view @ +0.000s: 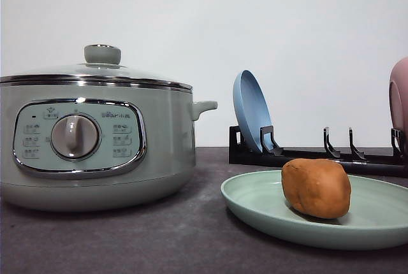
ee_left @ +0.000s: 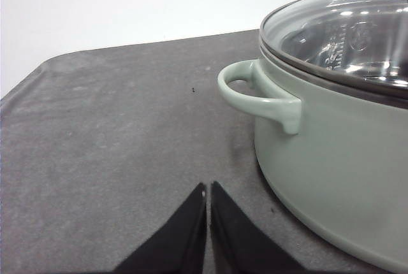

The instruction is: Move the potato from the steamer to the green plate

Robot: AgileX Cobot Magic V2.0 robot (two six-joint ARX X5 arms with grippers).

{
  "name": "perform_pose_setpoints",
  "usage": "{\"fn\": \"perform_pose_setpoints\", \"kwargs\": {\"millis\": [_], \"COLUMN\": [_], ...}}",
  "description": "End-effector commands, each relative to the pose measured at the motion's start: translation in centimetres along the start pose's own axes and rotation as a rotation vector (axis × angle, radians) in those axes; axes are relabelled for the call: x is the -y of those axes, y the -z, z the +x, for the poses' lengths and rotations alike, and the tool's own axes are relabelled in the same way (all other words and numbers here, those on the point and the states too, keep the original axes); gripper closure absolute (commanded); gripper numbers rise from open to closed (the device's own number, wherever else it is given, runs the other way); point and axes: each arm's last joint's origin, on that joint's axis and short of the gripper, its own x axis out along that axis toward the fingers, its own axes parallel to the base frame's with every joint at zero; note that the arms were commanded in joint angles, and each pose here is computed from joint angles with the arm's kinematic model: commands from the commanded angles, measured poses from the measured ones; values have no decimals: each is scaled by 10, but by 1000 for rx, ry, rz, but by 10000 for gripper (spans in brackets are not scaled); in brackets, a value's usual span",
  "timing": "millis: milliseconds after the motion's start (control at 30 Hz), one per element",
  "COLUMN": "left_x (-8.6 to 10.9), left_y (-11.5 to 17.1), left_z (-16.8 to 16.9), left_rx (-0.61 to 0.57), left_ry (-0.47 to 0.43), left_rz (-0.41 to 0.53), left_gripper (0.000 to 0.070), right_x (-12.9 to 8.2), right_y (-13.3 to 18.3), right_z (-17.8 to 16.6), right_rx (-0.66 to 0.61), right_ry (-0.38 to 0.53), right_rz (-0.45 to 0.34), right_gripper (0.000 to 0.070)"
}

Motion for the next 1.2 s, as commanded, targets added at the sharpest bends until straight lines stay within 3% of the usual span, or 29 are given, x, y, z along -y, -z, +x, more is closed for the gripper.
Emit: {"fn": "perform_pose_setpoints", "kwargs": {"millis": [0,1167], "left_x": [1,1], "left_y": [7,7], "left_z": [2,2], "left_rx": [-27,-27], "left_ry": [1,1], "left_rz": [-5,-5], "left_gripper": [699,700], "right_x": [0,0], "right_y": [2,2], "right_z": [0,0], "right_rx": [-3,-3], "right_ry": [-1,-1], "right_rz": [15,15], "right_gripper": [700,700]}}
